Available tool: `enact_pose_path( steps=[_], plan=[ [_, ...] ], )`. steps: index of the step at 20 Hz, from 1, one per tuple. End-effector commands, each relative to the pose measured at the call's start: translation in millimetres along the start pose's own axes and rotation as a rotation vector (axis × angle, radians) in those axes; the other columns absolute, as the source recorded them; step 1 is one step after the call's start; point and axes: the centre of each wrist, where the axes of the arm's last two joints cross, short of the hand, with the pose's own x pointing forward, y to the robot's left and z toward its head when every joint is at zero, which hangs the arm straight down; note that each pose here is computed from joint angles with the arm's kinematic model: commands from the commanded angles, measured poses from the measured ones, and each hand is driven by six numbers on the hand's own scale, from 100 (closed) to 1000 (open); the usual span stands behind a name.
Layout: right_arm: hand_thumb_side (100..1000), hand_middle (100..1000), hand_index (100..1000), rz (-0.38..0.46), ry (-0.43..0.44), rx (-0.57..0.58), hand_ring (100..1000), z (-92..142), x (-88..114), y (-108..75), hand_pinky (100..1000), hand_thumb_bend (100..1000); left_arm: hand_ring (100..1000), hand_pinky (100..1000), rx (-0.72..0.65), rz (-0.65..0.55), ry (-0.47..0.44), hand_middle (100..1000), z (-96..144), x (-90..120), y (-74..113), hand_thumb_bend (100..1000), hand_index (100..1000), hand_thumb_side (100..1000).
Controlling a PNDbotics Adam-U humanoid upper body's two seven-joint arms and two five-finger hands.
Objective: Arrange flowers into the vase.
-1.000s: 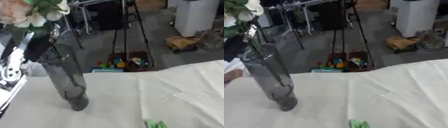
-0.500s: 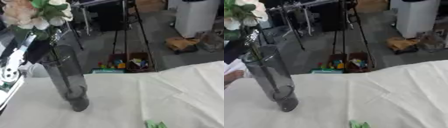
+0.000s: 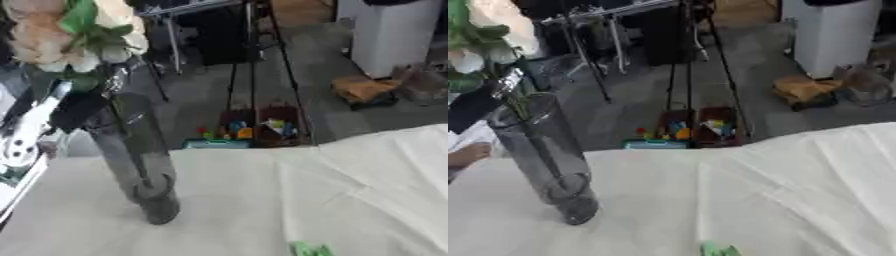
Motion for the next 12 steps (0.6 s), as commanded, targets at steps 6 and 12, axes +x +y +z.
enact_pose_path(
  steps=[6,12],
  plan=[
    [872,451,797,-0.03,0.013,-0.021,850,2.5,-3.0,9.7,624,100,1000,955,-0.036,0.0,-0.017,1000,-1.2,0.5,22.6,483,1000,1000],
    [872,448,797,-0.036,0.017,-0.027,850,2.6,-2.7,10.1,623,100,1000,959,-0.074,0.013,0.001,1000,-2.4,-3.1,21.7,494,1000,1000]
  ],
)
